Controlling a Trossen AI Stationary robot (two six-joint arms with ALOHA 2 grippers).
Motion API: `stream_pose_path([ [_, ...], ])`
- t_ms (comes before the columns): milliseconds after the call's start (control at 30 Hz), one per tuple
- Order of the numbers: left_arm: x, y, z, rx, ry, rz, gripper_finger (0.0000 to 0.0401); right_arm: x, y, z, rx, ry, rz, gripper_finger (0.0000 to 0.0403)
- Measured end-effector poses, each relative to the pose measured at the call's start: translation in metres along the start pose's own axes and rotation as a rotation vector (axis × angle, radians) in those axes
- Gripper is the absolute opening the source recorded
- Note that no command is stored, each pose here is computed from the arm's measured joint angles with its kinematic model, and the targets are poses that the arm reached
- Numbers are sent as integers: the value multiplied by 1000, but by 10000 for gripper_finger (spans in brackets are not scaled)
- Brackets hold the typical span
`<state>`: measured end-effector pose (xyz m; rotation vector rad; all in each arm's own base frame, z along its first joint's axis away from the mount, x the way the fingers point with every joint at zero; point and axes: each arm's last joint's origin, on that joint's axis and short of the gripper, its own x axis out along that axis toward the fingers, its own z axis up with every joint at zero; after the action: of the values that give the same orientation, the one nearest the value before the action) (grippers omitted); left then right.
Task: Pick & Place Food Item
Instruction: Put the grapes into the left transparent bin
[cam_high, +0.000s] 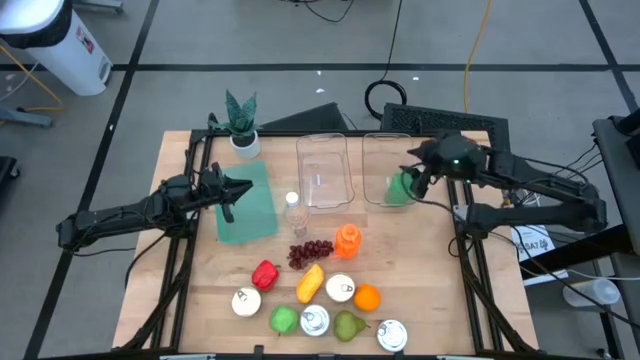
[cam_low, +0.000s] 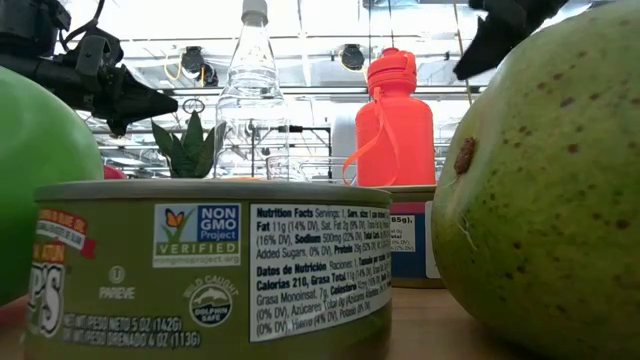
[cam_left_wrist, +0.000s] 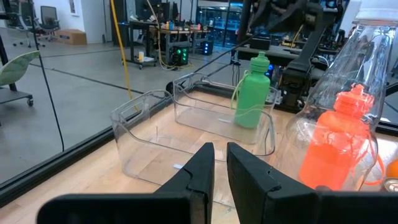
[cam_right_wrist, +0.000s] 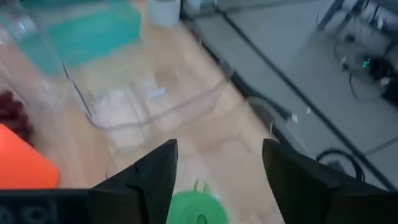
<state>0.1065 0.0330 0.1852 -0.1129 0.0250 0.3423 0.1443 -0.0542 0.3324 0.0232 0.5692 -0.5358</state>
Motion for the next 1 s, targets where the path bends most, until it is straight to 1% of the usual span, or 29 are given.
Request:
stream_pose_path([
  [200,0,0,0,0,0,-1,50,-28,-5,6,-26,-190,15,238],
  [300,0,0,0,0,0,0,50,-48,-6,9,-20,-322,109,236],
  [367,0,0,0,0,0,0,50,-63,-7,9,-21,-408,186,227],
  [433,0,0,0,0,0,0,50,-75,-7,6,-38,-460,279,207],
  [500,0,0,0,0,0,0,50,-82,-6,2,-60,-499,349,175],
  [567,0,0,0,0,0,0,50,-81,-3,-8,-94,-514,394,132],
  [633,0,0,0,0,0,0,50,-76,0,-19,-122,-541,437,81],
  [700,0,0,0,0,0,-1,50,-69,4,-31,-168,-587,506,29],
  [733,0,0,0,0,1,-1,50,-65,6,-37,-194,-611,546,15],
  [800,0,0,0,0,1,-1,50,-59,10,-47,-224,-640,607,11],
  [833,0,0,0,0,1,0,50,-56,11,-51,-226,-647,607,11],
  [967,0,0,-1,1,7,0,50,-44,11,-68,-175,-657,508,2],
  [1000,0,0,-1,1,7,0,50,-42,11,-72,-165,-660,499,2],
])
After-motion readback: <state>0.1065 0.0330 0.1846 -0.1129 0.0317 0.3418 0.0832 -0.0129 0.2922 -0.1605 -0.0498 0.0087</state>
